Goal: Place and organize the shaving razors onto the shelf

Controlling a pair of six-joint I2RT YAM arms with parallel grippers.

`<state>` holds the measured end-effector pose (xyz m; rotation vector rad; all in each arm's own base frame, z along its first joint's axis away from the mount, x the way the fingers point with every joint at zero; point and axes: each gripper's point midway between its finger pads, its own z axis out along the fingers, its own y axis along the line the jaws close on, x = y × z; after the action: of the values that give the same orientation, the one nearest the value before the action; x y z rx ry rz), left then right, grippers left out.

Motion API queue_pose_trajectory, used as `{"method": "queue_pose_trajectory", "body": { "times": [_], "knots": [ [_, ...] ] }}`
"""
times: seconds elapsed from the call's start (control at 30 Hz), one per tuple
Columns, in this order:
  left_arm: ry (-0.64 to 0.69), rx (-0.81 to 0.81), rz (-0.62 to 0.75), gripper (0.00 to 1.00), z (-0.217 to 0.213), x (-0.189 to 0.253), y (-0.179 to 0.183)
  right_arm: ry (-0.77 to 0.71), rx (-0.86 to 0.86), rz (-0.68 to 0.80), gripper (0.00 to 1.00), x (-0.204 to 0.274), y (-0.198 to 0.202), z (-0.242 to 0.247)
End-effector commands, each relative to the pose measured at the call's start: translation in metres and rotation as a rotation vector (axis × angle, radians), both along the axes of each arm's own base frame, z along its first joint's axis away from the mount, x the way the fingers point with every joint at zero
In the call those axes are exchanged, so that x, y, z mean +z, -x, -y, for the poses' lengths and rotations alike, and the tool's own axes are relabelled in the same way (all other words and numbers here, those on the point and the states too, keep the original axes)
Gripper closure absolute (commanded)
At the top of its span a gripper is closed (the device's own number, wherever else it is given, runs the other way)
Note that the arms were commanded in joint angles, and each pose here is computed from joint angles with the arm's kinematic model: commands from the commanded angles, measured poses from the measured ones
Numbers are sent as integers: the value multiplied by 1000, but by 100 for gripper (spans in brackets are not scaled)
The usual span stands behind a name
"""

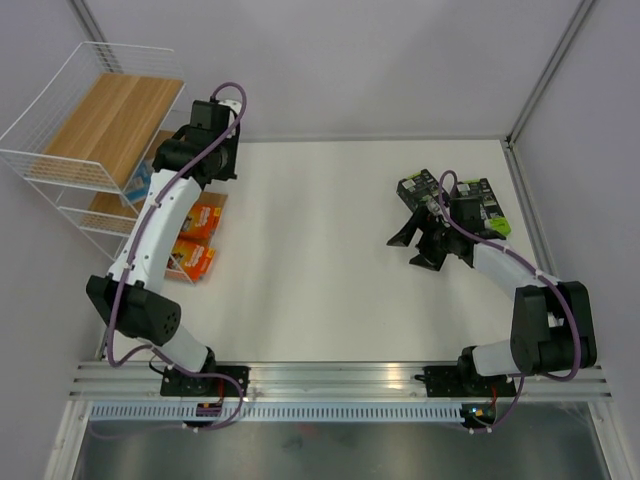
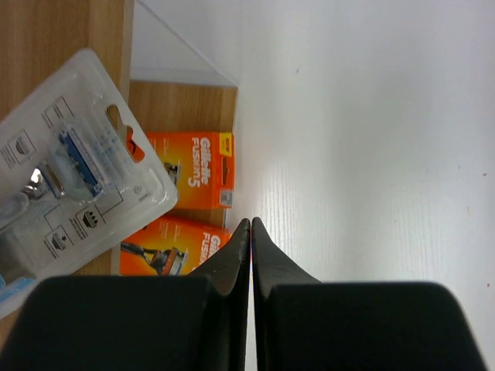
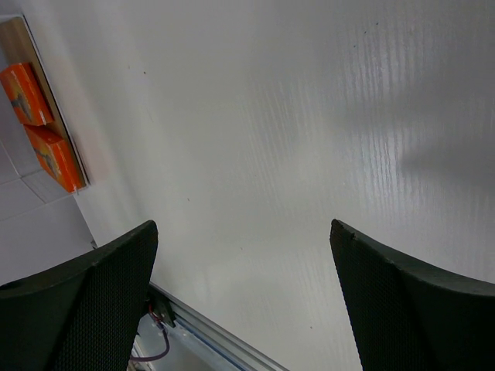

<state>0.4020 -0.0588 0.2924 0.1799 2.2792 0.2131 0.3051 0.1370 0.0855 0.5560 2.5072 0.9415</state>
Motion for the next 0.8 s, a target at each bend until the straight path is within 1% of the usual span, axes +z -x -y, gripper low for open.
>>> {"method": "queue_pose_trajectory", "body": {
  "times": [0.0, 0.07, 0.13, 0.23, 0.27, 0.33, 0.37, 0.4, 0.47, 0.5, 0.67, 0.77],
  "knots": [
    [63, 16, -128, 98, -3, -31, 15, 4, 0, 12, 2, 2, 3, -1],
    [35, 49, -141, 98, -17, -36, 12, 5, 3, 10, 2, 2, 3, -2],
    [51, 78, -126, 98, -30, -31, 6, 5, 5, 12, 2, 2, 3, -3],
    [71, 71, -114, 98, -36, -26, -4, 7, 2, 13, 2, 3, 2, -4],
    [39, 53, -115, 98, -40, -25, -7, 6, 2, 14, 2, 3, 2, -5],
    [33, 48, -121, 92, -41, -27, -13, 5, 4, 16, 2, 3, 2, -6],
    [31, 48, -124, 88, -41, -28, -15, 4, 6, 13, 2, 3, 2, -7],
    [28, 48, -134, 45, -40, -31, -16, 3, 11, 15, 2, 4, 3, -8],
    [40, 43, -131, 8, -38, -29, -15, 6, 15, 18, 2, 4, 3, -9],
    [57, 27, -132, 1, -34, -29, -14, 10, 15, 19, 2, 3, 3, -8],
    [66, 21, -112, 0, -33, -21, -10, 4, 21, 13, 2, 0, 4, -13],
    [97, -10, -96, 0, -26, -15, -12, 1, 29, 12, 2, 1, 3, -16]
  ]
}}
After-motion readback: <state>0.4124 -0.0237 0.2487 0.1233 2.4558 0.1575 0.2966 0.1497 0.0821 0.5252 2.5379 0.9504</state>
